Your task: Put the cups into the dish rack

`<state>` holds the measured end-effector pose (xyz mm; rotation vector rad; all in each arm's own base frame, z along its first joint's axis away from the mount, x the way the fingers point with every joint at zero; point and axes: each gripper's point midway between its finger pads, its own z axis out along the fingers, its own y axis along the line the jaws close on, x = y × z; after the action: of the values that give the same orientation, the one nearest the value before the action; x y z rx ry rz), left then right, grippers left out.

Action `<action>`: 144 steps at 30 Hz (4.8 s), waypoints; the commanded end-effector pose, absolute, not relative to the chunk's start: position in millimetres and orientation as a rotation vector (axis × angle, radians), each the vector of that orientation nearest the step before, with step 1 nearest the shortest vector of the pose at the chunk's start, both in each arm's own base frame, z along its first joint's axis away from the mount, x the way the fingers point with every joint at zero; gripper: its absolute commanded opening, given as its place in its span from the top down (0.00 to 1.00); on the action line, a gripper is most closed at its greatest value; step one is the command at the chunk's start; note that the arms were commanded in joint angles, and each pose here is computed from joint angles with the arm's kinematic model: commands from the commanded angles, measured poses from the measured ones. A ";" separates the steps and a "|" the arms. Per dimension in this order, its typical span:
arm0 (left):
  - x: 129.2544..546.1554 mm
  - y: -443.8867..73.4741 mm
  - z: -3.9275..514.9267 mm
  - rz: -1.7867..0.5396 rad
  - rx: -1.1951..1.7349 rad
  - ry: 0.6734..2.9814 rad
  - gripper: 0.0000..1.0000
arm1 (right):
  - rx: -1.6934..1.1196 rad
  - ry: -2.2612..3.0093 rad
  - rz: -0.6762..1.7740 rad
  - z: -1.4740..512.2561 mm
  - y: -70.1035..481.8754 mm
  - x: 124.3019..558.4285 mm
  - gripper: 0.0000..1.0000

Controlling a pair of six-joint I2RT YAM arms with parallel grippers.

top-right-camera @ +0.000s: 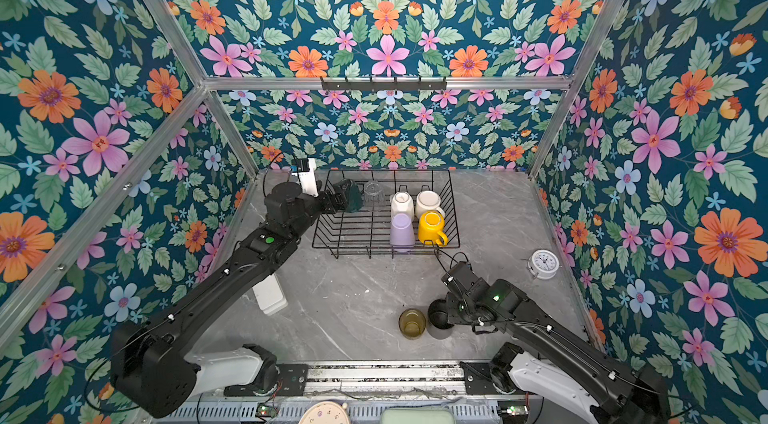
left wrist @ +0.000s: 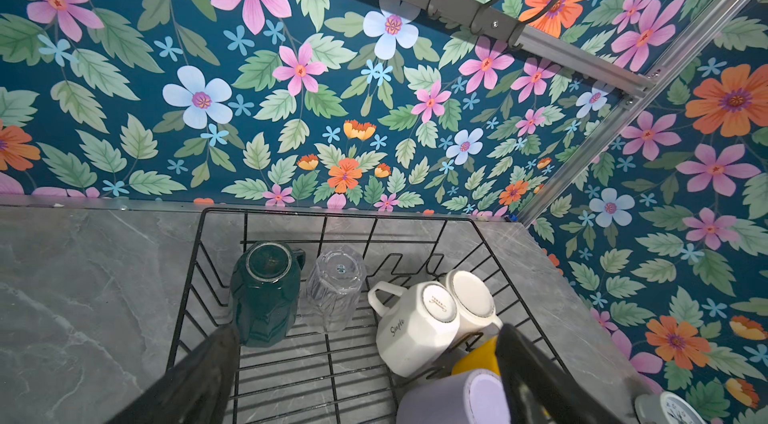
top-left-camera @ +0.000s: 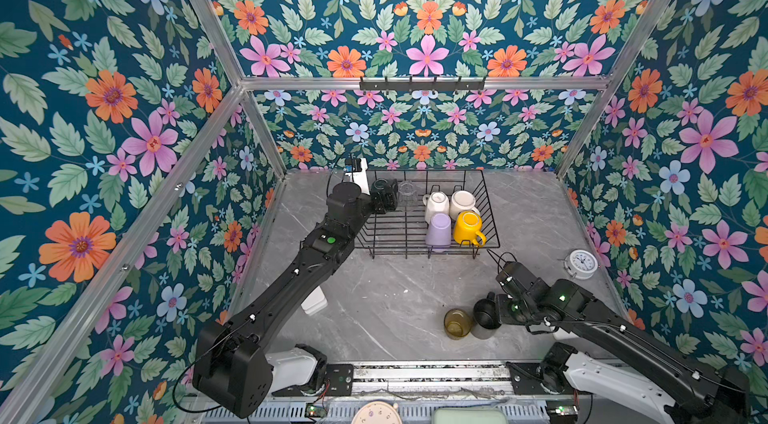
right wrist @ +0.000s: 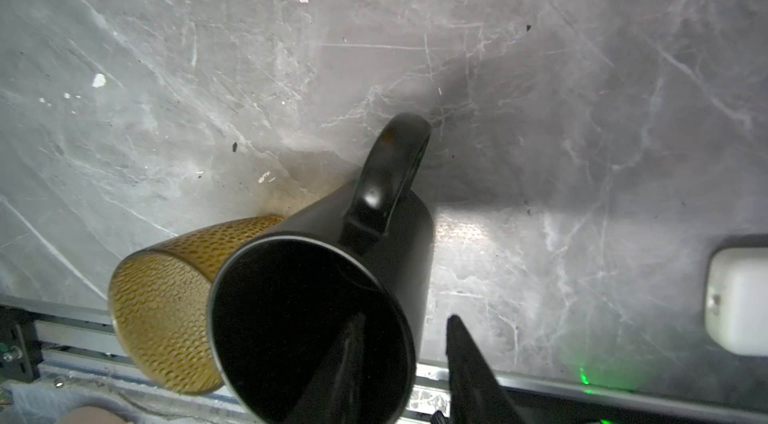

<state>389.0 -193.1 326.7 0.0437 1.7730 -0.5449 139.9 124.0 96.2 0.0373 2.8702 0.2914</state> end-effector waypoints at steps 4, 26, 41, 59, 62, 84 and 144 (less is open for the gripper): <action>389.0 -192.2 332.8 -0.570 0.016 1.744 0.03 | 0.073 2.847 0.227 84.5 121.2 148.7 0.71; 387.5 -183.2 315.6 -0.536 -0.027 1.772 0.02 | 0.065 2.796 0.117 79.5 114.0 163.7 0.99; 365.0 -162.6 324.2 -0.581 -0.084 1.634 0.00 | 0.120 2.676 0.299 126.6 111.6 183.7 1.00; 307.9 -201.2 311.8 -0.947 0.182 1.517 0.00 | 0.152 2.295 0.811 246.5 129.1 233.6 1.00; 297.1 -211.2 315.7 -1.017 0.256 1.493 0.00 | 0.141 2.231 0.870 261.4 133.4 242.9 1.00; 219.5 -263.5 341.1 -1.555 0.727 1.263 0.00 | -0.371 1.768 1.316 361.7 209.4 260.3 1.00; 192.8 -258.3 351.0 -1.617 0.798 1.222 0.00 | -1.018 1.410 1.296 371.6 315.0 227.2 1.00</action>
<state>193.4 -259.5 346.7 0.8014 1.2399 -1.6246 233.3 311.4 348.5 -0.9796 1.5356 1.2851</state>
